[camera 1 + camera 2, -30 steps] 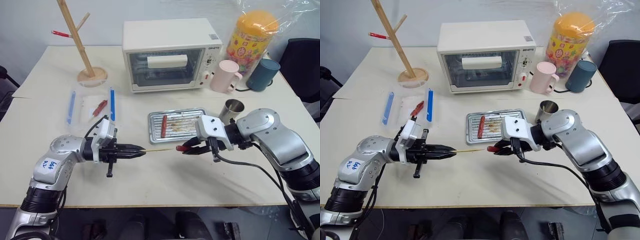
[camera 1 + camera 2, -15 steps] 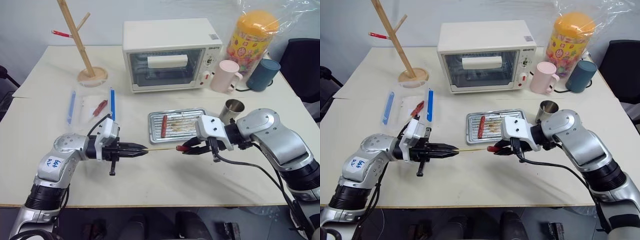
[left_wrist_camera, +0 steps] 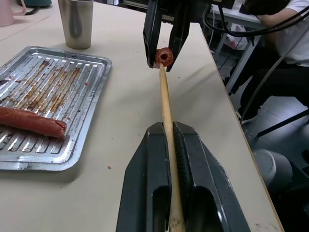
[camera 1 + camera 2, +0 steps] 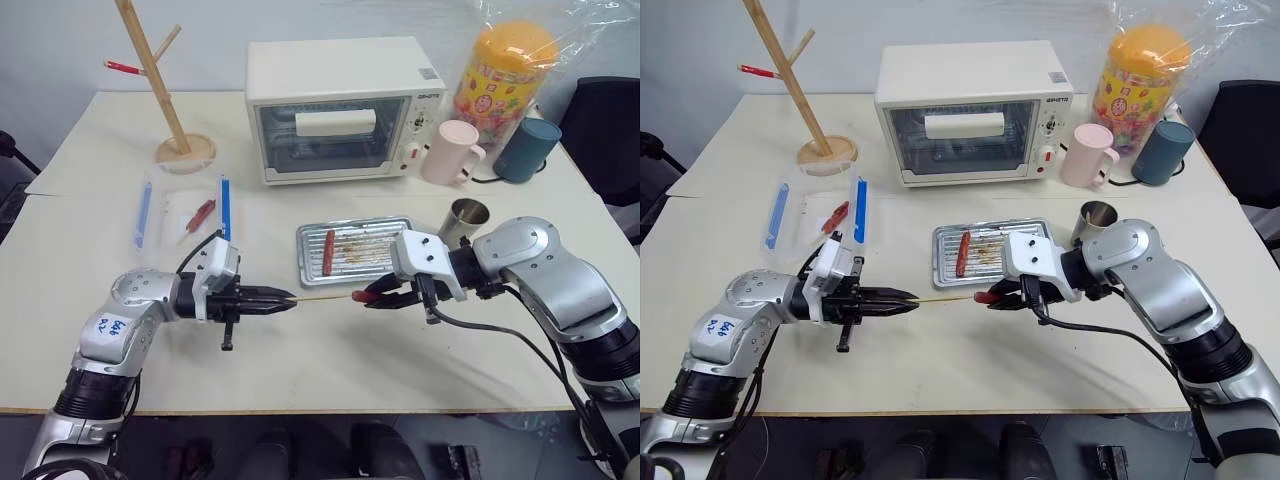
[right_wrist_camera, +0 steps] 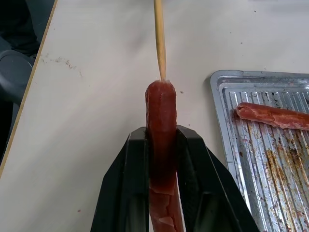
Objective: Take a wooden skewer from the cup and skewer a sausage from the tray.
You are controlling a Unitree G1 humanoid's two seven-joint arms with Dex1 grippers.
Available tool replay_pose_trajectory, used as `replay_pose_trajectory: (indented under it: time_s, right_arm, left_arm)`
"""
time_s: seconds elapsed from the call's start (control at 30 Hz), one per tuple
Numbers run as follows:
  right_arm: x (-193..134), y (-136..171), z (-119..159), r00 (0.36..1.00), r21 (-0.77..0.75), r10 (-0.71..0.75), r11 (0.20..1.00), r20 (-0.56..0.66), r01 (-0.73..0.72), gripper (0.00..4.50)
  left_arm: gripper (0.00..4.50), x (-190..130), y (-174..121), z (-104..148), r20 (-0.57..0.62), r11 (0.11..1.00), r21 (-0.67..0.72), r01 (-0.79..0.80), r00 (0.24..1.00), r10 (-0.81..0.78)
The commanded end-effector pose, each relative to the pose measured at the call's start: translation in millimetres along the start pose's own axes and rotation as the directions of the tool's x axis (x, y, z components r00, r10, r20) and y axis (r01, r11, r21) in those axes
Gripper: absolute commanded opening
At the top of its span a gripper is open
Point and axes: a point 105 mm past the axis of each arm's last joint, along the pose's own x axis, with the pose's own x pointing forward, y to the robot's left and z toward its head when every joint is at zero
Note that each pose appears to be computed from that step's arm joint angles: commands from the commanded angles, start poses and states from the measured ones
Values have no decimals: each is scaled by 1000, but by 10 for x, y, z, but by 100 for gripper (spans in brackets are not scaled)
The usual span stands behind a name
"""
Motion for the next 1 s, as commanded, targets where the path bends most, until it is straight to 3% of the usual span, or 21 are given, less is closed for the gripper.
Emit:
replay_pose_trajectory:
  time_s: [0.03, 0.57, 1.0]
  right_arm:
    - [-2, 41, 72, 1000, -34, 6, 999, 10, -6, 76]
    - [-3, 44, 40, 1000, -21, 11, 1000, -2, -11, 76]
    - [-8, 39, 40, 1000, -20, 12, 1000, -7, -13, 76]
  left_arm:
    - [0, 27, -4, 95, 14, 999, 49, 11, 1000, -12]
    - [0, -124, 21, 153, 8, 999, 53, 9, 1000, -10]
    - [0, 9, 10, 174, 6, 997, 64, 49, 999, -50]
